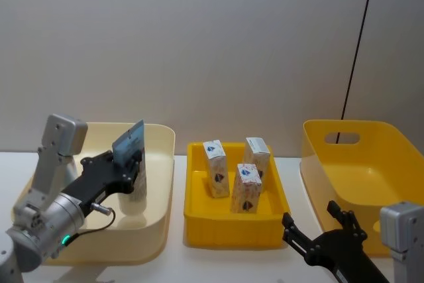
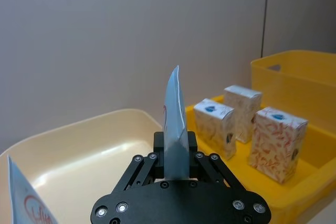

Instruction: Bimanual collaborative sorting of washing and personal care products

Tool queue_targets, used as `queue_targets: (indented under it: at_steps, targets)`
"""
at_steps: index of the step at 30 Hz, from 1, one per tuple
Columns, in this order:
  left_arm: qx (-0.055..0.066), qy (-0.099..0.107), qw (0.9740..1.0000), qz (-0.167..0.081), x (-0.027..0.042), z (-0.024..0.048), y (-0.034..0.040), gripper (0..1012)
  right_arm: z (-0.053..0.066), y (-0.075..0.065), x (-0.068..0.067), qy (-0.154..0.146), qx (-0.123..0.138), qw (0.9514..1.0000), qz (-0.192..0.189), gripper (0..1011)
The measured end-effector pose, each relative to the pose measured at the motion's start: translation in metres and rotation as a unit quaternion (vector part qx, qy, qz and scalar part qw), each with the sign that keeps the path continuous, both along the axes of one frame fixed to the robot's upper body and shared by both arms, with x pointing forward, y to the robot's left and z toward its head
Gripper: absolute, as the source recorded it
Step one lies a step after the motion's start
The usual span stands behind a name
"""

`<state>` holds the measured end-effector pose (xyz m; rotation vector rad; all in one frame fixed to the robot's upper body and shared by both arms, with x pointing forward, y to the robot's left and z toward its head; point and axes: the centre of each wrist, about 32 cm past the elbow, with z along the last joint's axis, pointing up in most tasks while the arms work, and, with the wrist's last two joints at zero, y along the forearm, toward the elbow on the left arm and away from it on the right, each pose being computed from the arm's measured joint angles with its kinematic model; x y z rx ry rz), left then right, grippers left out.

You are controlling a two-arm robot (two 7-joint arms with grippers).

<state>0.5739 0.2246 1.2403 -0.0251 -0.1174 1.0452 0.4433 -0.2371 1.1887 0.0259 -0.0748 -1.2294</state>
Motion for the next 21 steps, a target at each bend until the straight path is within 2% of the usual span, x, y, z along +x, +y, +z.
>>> queue_targets:
  at_steps: [4,5,6,8,11,13,14,15,16,20,21]
  targets:
    - [-0.009,-0.024,0.9993,-0.028,-0.0005,0.01,0.0046,225,0.0,0.0,0.0,0.0,0.0,1.0,0.0,1001]
    - [-0.009,-0.024,0.9993,-0.028,-0.0005,0.01,0.0046,225,0.0,0.0,0.0,0.0,0.0,1.0,0.0,1001]
    - [-0.012,-0.031,0.9988,-0.037,-0.0007,0.0138,0.0058,225,0.0,0.0,0.0,0.0,0.0,1.0,0.0,1001]
    - [-0.015,-0.036,0.9981,-0.047,-0.0009,0.017,0.0066,225,0.0,0.0,0.0,0.0,0.0,1.0,0.0,1001]
    - [-0.024,-0.049,0.9958,-0.073,-0.0012,0.0256,0.0069,226,0.0,0.0,0.0,0.0,0.0,1.0,0.0,1001]
    - [-0.026,-0.051,0.9953,-0.078,-0.0012,0.0267,0.0067,226,0.0,0.0,0.0,0.0,0.0,1.0,0.0,1001]
    - [-0.033,-0.057,0.9934,-0.094,-0.0012,0.0317,0.0057,225,0.0,0.0,0.0,0.0,0.0,1.0,0.0,1001]
    - [-0.035,-0.058,0.9929,-0.098,-0.0012,0.0329,0.0053,225,0.0,0.0,0.0,0.0,0.0,1.0,0.0,1001]
    - [-0.04,-0.061,0.9912,-0.11,-0.0011,0.0359,0.0036,225,0.0,0.0,0.0,0.0,0.0,1.0,0.0,1001]
    - [-0.051,-0.064,0.9878,-0.132,-0.0008,0.0403,-0.0005,225,0.0,0.0,0.0,0.0,0.0,1.0,0.0,1001]
    - [-0.056,-0.064,0.9858,-0.145,-0.0005,0.0423,-0.0036,226,0.0,0.0,0.0,0.0,0.0,1.0,0.0,1001]
